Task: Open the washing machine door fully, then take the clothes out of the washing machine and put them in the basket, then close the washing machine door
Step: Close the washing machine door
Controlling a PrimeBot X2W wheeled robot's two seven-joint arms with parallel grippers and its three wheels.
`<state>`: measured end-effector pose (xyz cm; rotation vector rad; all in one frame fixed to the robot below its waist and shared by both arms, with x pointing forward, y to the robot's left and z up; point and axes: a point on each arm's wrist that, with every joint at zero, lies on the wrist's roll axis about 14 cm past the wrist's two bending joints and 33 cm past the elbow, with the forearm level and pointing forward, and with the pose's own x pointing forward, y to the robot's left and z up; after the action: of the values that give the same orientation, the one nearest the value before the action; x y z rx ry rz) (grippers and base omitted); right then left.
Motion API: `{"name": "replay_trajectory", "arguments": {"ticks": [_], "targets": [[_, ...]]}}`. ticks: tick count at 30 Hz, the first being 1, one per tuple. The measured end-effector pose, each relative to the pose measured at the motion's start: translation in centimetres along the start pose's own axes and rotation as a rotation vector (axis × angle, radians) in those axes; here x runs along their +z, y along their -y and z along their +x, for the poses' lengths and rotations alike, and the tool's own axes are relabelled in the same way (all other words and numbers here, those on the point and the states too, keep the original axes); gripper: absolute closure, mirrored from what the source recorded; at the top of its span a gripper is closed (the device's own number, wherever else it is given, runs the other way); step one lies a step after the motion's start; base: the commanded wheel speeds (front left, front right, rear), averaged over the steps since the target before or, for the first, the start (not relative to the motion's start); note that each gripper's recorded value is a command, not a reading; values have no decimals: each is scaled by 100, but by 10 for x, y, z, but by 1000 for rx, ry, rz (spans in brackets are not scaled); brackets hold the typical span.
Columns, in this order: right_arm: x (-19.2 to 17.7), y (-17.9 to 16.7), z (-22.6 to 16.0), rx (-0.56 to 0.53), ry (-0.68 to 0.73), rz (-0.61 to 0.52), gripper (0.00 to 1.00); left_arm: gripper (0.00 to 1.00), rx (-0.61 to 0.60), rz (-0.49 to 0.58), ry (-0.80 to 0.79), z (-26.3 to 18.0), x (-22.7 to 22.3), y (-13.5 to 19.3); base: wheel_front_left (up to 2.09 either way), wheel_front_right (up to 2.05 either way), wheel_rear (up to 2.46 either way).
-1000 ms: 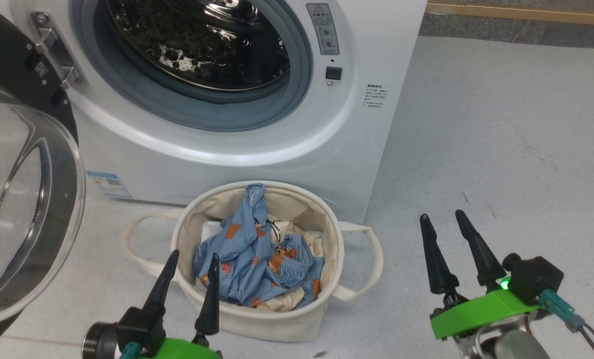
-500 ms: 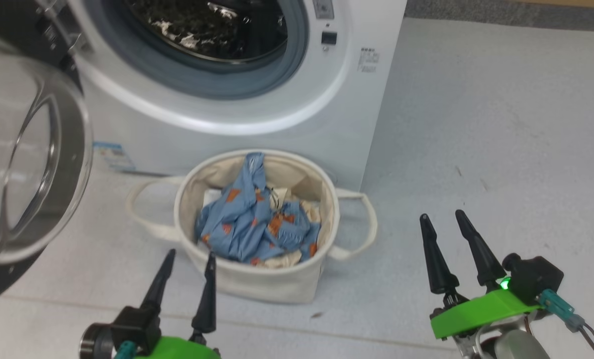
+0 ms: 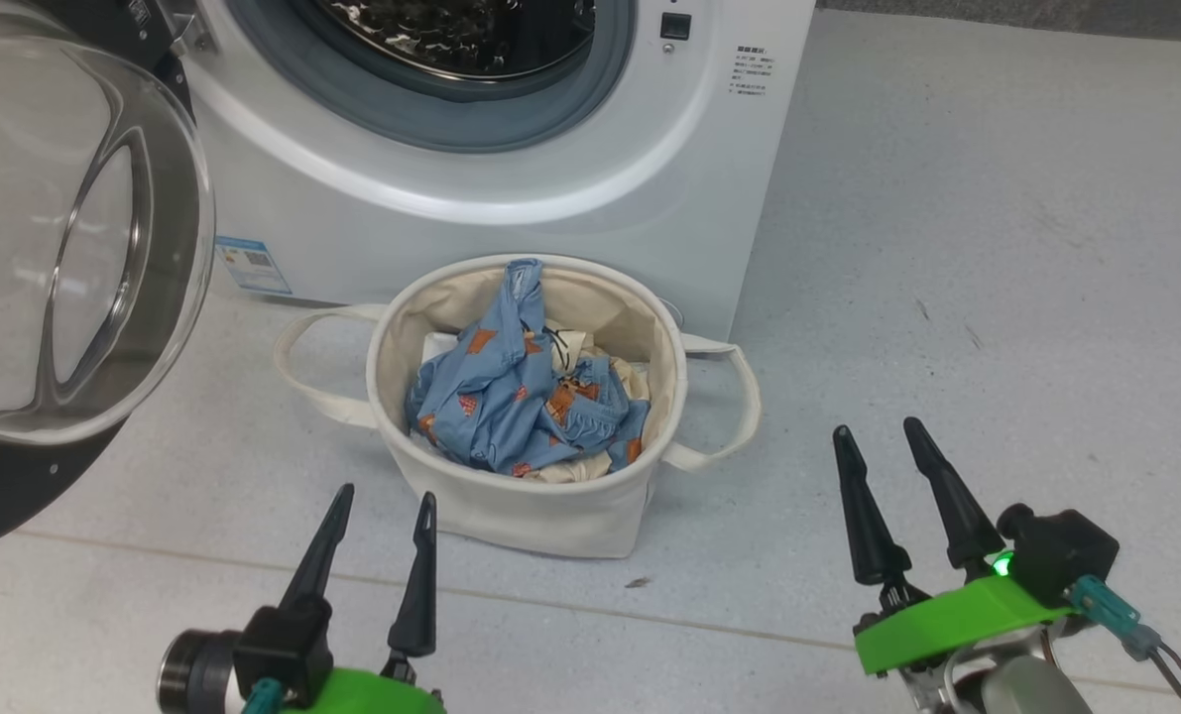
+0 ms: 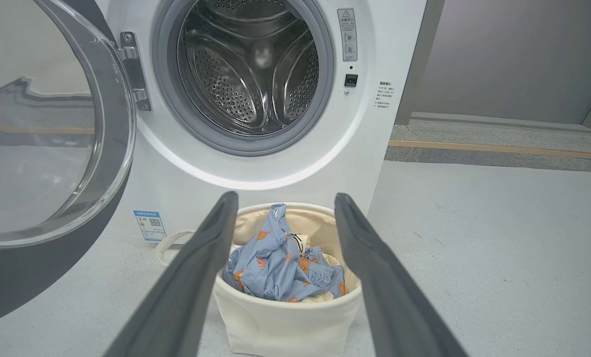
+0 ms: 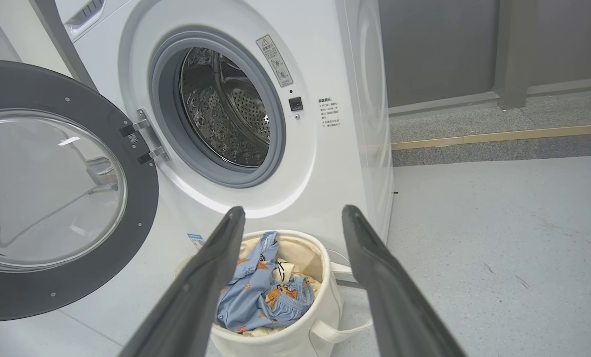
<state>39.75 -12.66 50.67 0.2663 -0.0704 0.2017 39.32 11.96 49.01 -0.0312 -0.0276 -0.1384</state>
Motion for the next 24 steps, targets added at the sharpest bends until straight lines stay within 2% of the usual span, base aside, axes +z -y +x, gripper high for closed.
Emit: {"name": "replay_trajectory", "arguments": {"ticks": [12,18,24], "targets": [[-8,-9,9,29,-16,15,0,0,36,3,-5,-1,-2,-10,0,0,0],[-19,-30,20,96,-42,27,0,0,91,8,10,-7,4,-24,0,0,0],[-34,-70,35,220,-71,35,0,0,205,1,10,-26,7,-53,0,0,0]]}}
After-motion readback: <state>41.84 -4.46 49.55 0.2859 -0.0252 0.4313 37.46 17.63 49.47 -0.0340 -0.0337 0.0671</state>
